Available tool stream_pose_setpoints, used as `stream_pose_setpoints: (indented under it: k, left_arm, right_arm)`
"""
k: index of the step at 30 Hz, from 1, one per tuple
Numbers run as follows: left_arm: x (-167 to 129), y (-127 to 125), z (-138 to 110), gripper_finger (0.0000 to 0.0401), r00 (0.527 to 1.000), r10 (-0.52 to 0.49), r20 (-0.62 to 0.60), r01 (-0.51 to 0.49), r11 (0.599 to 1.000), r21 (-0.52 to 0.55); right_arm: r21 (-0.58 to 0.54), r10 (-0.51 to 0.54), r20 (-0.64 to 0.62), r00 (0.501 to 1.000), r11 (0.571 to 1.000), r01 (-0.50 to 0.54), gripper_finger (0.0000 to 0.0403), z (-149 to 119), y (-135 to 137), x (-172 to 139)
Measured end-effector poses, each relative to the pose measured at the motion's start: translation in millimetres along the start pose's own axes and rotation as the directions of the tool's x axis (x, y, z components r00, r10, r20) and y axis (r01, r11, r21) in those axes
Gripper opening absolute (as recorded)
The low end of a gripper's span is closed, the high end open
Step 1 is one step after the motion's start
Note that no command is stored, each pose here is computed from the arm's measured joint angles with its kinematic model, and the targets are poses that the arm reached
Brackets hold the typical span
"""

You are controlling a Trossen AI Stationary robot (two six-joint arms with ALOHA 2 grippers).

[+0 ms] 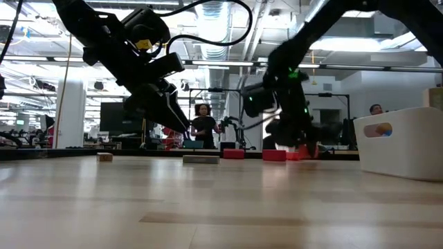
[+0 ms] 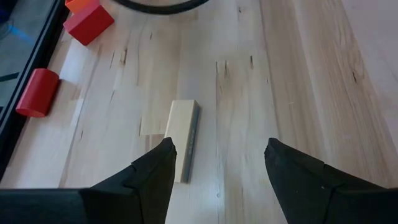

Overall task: Sort blocks by size
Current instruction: Put the 8 stud orange game piece into the white bin, then put the wooden block into the white bin

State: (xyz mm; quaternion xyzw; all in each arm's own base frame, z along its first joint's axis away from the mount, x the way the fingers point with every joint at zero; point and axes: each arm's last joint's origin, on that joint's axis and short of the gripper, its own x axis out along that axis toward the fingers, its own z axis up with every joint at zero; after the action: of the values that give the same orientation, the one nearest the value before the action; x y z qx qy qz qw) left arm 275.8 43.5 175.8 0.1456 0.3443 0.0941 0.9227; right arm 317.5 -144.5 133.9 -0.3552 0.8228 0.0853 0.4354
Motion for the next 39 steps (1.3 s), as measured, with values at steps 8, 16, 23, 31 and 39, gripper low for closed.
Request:
stream_pose_setpoints:
  k: [8,16,23,31,39]
  left_arm:
    - [0,0,0,0.0233,1.0,-0.001,-0.002,0.001,1.0,-0.008]
    - [-1,2,-9,0.0226,0.995,0.026,-0.095,-0.025,1.0,0.016]
    - [-2,2,-8,0.0199,0.996,0.026,-0.086,-0.025,1.0,0.016]
    - [-2,1,-8,0.0188,0.996,-0.004,-0.09,0.005,1.0,0.007]
    - [-2,-2,-8,0.0202,0.995,-0.054,-0.084,0.056,0.998,0.017]
  right_arm:
    - [0.326,0.308,0.097,0.946,0.889,-0.322,0.0113,-24,1,-69]
    - [0.529,0.413,0.396,0.82,0.628,-0.571,0.0113,-46,29,-109]
    - [0.589,0.369,0.414,0.832,0.588,-0.554,0.0113,-56,82,-137]
    - [0.664,0.287,0.483,0.827,0.496,-0.56,0.0121,-49,138,-144]
    - [0.752,0.252,0.433,0.865,0.427,-0.501,0.0278,-43,157,-135]
